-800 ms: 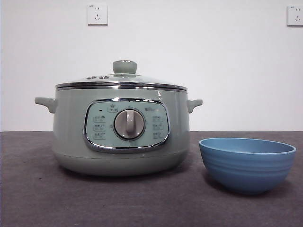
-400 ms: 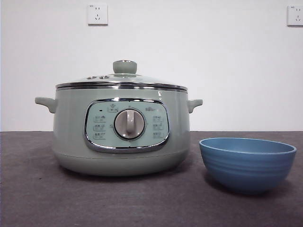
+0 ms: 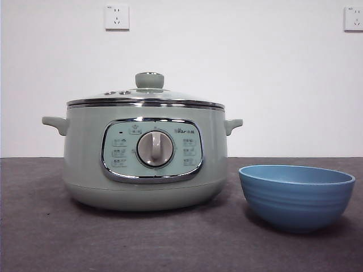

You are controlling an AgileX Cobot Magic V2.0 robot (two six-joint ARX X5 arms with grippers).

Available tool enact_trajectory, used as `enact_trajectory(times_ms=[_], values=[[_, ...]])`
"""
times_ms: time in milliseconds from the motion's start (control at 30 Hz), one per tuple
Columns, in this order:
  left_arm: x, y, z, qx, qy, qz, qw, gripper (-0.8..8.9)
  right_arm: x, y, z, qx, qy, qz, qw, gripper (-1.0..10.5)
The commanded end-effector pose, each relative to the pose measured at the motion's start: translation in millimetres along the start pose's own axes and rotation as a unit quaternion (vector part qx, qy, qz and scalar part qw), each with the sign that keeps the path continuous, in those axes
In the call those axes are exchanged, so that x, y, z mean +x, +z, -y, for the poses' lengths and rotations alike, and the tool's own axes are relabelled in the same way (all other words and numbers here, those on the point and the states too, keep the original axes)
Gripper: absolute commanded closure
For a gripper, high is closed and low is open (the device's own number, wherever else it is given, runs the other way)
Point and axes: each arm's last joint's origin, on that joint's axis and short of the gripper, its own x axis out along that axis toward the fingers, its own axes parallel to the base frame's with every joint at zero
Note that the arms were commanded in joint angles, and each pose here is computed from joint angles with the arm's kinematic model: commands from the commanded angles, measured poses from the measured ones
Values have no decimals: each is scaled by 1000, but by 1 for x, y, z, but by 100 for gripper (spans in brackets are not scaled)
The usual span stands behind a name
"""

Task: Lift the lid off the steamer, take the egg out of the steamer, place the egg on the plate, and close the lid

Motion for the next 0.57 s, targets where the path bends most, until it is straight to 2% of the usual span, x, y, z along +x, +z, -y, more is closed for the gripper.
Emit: enact_trajectory(times_ms=[33,567], values=[[1,-4,0,-4,1,-4,1000,817,2,-9,1,13,-1,-11,1000,945],[1,-4,0,-4,1,-4,1000,817,2,-11,1,15,-4,-21,1000,945]])
